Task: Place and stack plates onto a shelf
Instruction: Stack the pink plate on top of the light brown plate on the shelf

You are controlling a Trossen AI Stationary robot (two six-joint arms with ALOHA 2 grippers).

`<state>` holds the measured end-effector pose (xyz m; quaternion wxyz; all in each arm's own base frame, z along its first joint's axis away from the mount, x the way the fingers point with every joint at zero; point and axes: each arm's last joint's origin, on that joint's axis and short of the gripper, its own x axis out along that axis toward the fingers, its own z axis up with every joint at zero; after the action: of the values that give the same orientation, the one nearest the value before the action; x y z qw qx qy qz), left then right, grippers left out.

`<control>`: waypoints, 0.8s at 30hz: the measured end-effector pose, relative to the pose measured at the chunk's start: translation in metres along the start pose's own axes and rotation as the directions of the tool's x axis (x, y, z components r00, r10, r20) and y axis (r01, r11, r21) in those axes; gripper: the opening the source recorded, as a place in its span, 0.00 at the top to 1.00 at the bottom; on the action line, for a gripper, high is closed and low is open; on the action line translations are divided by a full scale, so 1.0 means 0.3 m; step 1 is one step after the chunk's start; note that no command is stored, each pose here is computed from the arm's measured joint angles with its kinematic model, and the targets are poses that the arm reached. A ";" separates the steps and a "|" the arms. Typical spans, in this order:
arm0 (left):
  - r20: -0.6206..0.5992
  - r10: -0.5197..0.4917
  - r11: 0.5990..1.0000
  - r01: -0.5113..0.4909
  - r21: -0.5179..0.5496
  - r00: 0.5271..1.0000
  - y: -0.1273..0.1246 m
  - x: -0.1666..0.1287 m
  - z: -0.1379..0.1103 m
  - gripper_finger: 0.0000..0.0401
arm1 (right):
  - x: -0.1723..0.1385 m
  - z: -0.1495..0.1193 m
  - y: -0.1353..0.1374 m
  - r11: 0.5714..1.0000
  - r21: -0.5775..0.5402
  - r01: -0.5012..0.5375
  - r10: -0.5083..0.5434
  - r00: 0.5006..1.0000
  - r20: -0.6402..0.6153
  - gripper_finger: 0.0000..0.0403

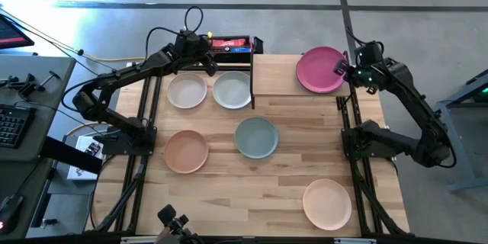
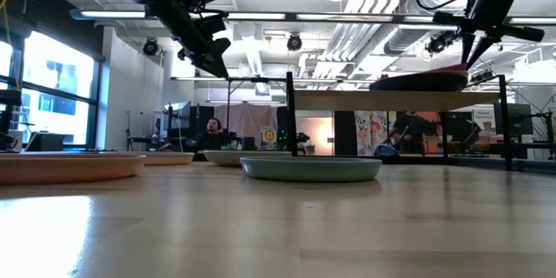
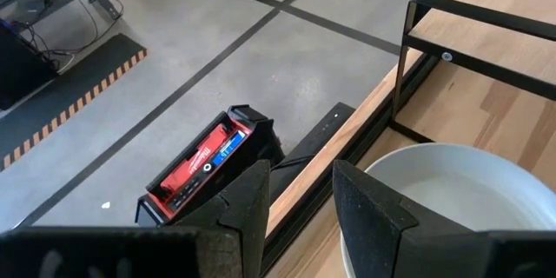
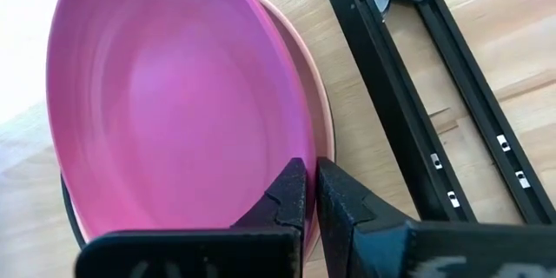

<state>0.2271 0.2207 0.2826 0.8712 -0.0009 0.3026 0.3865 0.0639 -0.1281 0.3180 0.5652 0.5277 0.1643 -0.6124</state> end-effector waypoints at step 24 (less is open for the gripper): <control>0.001 0.000 1.000 0.000 0.000 1.000 0.000 0.000 0.000 0.71 | 0.000 0.002 0.005 0.999 0.027 -0.019 0.019 1.000 0.000 1.00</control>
<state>0.2273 0.2206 0.2827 0.8714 -0.0008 0.3020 0.3866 0.0648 -0.1290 0.3188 0.5639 0.5369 0.1510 -0.6090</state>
